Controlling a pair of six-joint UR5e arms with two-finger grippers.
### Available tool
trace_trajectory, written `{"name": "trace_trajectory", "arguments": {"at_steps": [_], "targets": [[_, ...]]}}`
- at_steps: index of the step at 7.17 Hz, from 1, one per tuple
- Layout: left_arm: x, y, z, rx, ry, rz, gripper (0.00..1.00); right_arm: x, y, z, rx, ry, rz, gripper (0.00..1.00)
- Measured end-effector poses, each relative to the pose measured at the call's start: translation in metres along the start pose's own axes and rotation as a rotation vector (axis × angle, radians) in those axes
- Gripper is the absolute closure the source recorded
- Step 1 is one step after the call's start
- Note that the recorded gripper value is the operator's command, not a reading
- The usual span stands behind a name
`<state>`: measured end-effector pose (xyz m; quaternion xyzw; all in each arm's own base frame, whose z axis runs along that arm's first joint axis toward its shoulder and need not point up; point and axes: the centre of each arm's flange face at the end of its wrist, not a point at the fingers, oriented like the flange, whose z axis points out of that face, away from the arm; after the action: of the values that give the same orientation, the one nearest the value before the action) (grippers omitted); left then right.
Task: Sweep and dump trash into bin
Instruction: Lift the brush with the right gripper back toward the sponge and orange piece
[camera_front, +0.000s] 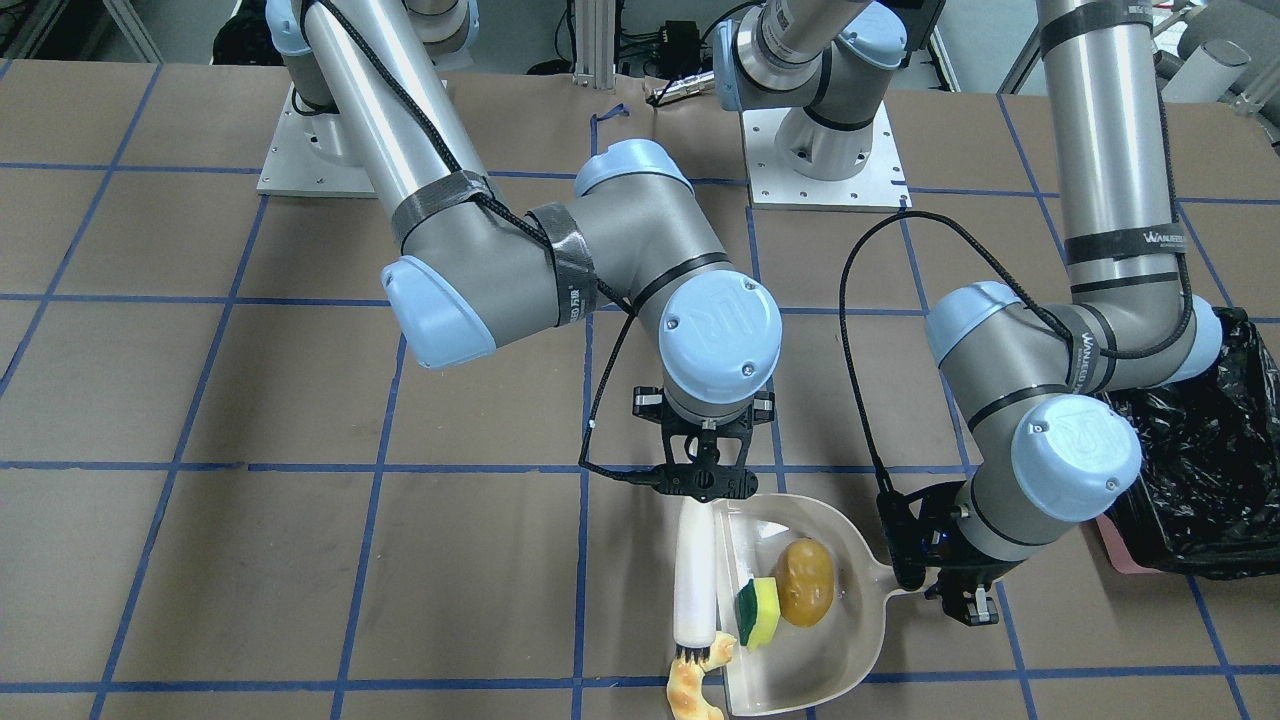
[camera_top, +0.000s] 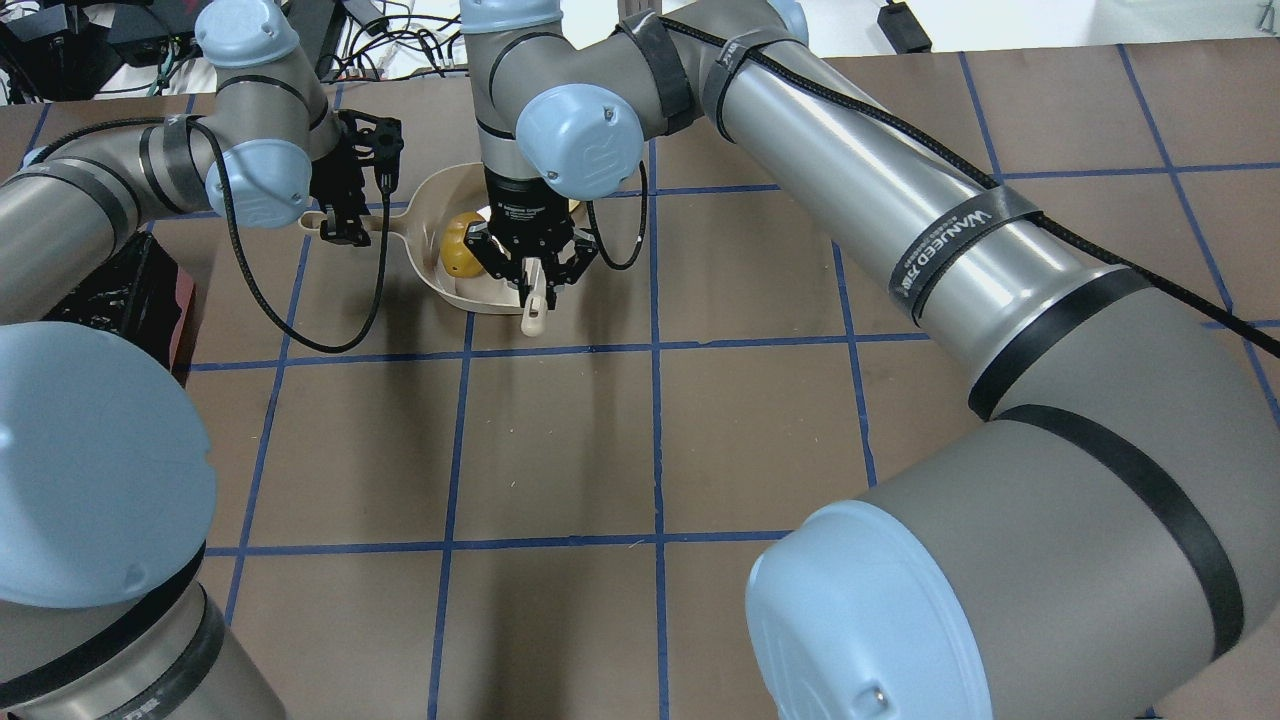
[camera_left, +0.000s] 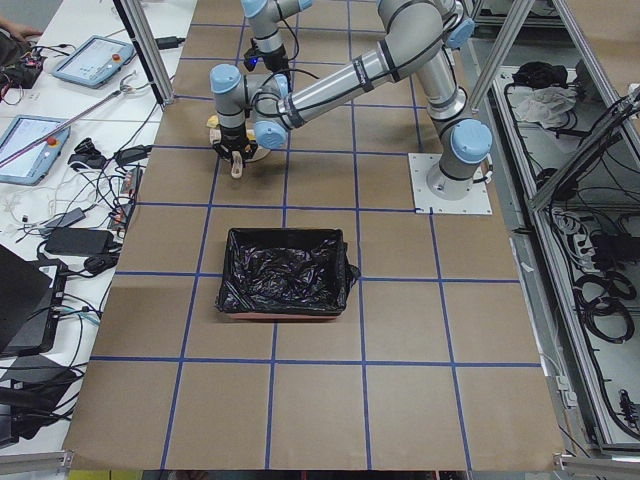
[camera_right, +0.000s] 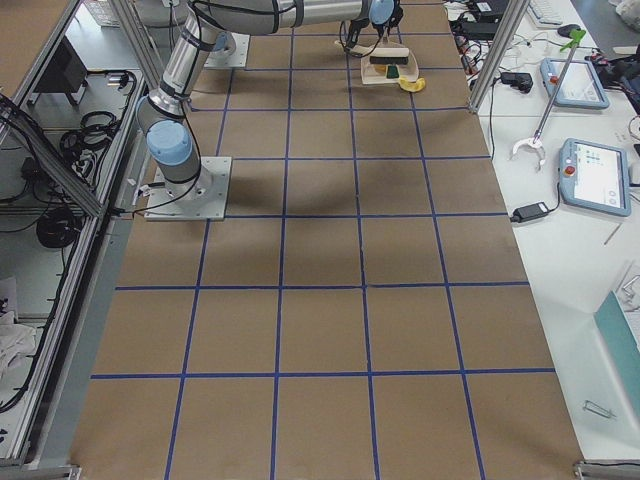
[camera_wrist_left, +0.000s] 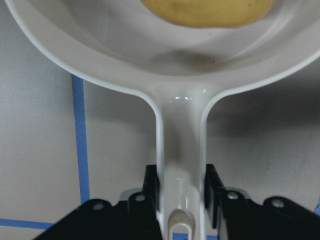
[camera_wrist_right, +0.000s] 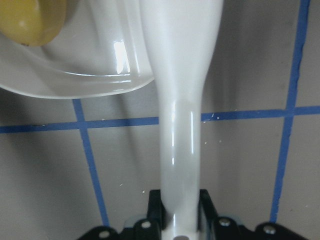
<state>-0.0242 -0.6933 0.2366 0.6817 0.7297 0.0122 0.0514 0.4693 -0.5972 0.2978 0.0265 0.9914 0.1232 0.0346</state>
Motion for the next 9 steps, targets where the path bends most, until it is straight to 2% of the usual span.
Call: {"name": "trace_trajectory", "arguments": {"at_steps": [4,6,9], "targets": [[0.000,0.000,0.001,0.000,0.002,0.000,1.00,0.048,-0.040,0.002,-0.008,0.114,-0.158,0.79],[0.000,0.000,0.001,-0.001,0.001,0.001,1.00,0.059,-0.066,0.011,-0.003,0.163,-0.197,0.80],[0.000,0.003,-0.001,-0.011,-0.002,-0.001,1.00,0.074,-0.094,0.014,0.013,0.190,-0.244,0.79]]}}
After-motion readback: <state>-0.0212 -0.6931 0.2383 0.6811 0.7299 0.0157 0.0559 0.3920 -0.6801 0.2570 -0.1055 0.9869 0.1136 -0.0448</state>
